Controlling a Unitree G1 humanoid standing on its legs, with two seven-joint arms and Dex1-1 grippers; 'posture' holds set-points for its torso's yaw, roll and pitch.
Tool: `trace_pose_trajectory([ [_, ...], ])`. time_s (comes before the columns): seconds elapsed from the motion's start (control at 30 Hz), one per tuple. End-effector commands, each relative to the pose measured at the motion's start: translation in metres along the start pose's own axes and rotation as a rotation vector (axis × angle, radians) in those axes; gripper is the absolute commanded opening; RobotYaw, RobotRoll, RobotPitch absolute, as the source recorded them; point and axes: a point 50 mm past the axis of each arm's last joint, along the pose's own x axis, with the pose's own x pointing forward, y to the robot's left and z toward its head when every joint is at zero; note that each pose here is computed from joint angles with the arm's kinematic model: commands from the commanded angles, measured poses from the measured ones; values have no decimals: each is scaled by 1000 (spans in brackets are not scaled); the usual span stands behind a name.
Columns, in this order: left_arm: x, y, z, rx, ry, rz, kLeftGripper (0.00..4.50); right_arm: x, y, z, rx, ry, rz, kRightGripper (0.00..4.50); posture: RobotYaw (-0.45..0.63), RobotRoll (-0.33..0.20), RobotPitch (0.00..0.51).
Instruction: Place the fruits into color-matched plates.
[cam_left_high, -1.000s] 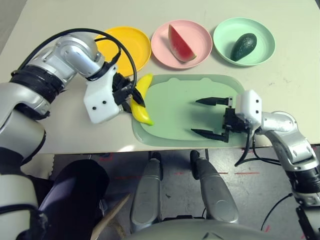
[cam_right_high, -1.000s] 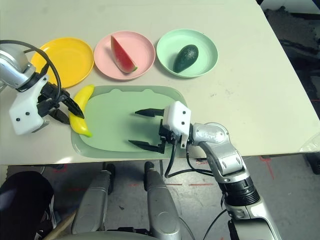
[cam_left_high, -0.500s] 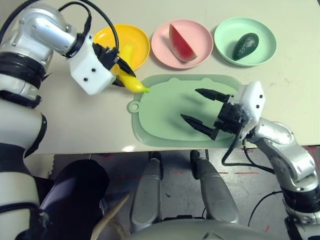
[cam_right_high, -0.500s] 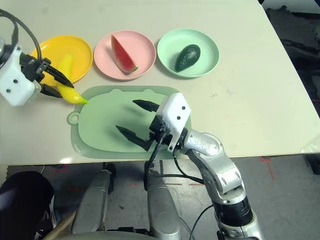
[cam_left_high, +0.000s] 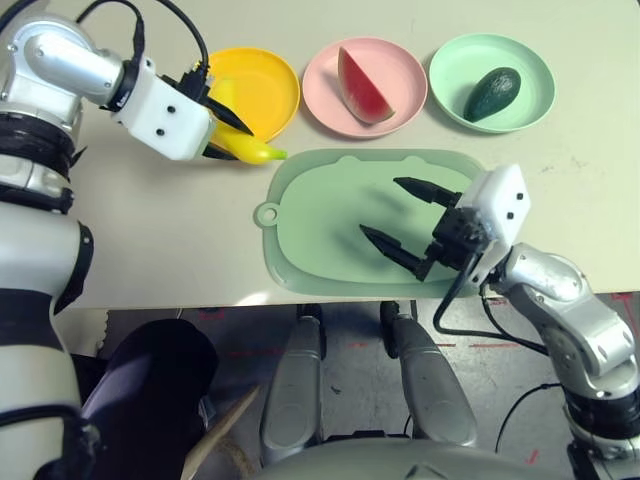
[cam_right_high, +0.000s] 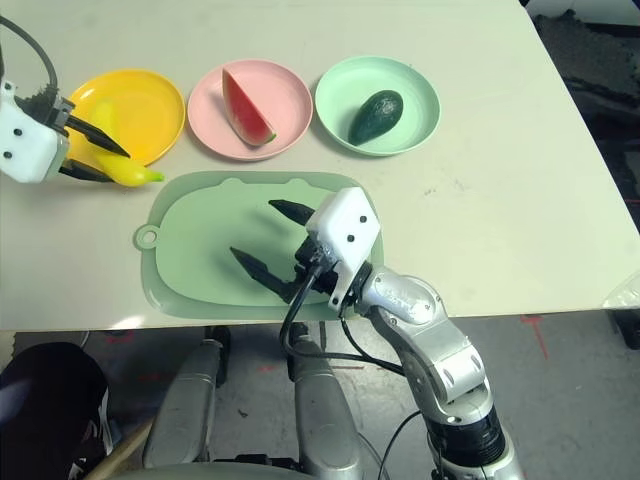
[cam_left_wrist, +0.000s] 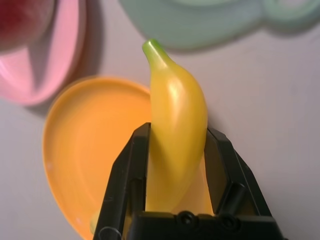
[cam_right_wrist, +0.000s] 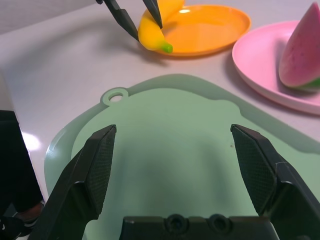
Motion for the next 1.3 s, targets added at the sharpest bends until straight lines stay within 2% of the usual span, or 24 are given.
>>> trace_pose_trajectory([
  [0.03,3,-2,-9,-6,100,53,1634,0,10,-1,22,11,-2,4500,-67,0,410],
  [0.17,14,0,-16,27,211,117,1634,1,13,-1,23,13,-11,4500,-80,0,401],
  [0.43,19,12,-22,18,293,269,1634,-4,14,-1,7,28,-17,4500,-96,0,391],
  [0.83,37,1,-22,-15,262,286,1634,0,16,-3,-8,31,12,4500,-108,0,391],
  [1.07,37,0,-20,8,253,274,3996,0,17,-4,-13,31,18,4500,-106,0,395],
  [1.13,35,0,-20,12,252,273,4481,0,16,-5,-13,32,19,4500,-103,0,395],
  [1.3,29,1,-21,11,246,295,4481,2,13,-6,-18,31,23,4500,-98,0,396],
])
